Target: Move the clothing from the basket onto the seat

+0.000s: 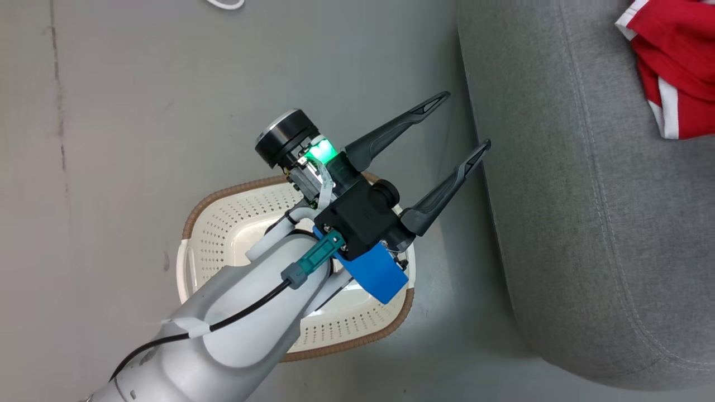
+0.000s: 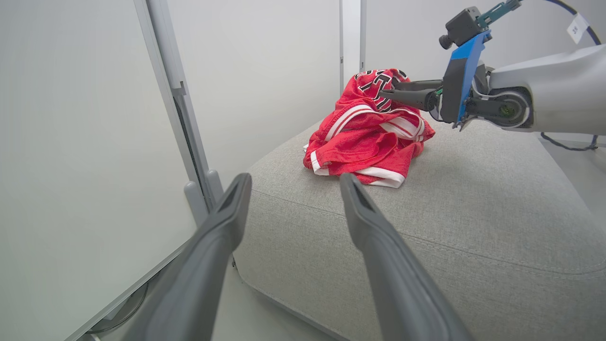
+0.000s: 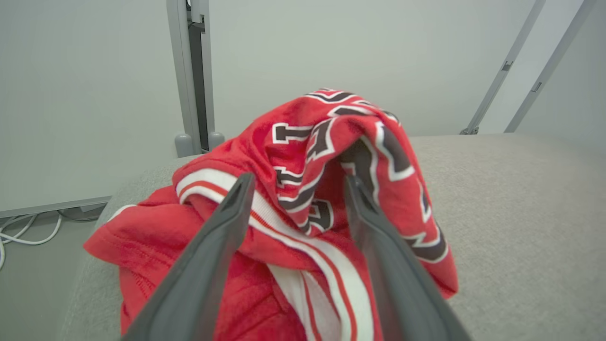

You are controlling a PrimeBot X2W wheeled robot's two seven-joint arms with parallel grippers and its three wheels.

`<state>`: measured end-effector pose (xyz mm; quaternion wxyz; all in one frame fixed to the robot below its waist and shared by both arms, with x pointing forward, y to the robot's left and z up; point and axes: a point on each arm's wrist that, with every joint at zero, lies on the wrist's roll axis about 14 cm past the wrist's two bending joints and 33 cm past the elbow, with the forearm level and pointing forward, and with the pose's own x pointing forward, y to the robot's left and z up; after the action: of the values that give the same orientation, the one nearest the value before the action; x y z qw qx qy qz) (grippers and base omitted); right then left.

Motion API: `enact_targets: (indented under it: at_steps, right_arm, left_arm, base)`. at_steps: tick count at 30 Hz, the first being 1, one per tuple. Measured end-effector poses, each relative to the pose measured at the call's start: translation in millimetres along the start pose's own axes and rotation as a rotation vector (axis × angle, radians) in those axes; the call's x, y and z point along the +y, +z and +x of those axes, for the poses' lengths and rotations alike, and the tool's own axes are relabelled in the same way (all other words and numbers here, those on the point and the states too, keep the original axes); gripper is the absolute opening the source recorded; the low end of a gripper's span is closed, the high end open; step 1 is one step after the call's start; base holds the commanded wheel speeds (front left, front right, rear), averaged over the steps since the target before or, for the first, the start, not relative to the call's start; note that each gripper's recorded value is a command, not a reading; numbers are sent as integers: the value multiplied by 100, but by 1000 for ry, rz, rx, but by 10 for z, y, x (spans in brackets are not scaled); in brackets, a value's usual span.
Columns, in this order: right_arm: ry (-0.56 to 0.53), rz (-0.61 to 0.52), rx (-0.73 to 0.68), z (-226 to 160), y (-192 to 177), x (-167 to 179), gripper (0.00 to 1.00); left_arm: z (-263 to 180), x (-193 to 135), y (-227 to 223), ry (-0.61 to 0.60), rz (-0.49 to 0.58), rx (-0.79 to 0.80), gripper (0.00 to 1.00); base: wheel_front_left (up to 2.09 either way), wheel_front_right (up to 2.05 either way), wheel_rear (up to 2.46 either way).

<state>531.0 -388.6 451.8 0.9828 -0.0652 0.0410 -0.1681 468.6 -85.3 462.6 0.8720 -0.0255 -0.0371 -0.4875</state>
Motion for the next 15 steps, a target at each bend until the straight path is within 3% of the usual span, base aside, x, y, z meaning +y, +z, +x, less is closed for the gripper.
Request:
enact_targets:
  at_steps: [7,15]
  right_arm:
    - [65,7,-30,-456,117,136,100]
    - [216,82,-156,-886,577,702,100]
  left_arm:
    - [-138,15,278,72,19,-23,100]
    - [-574,186,550,258,30,-32,100]
  base:
    - [0,0,0]
    - [0,0,0]
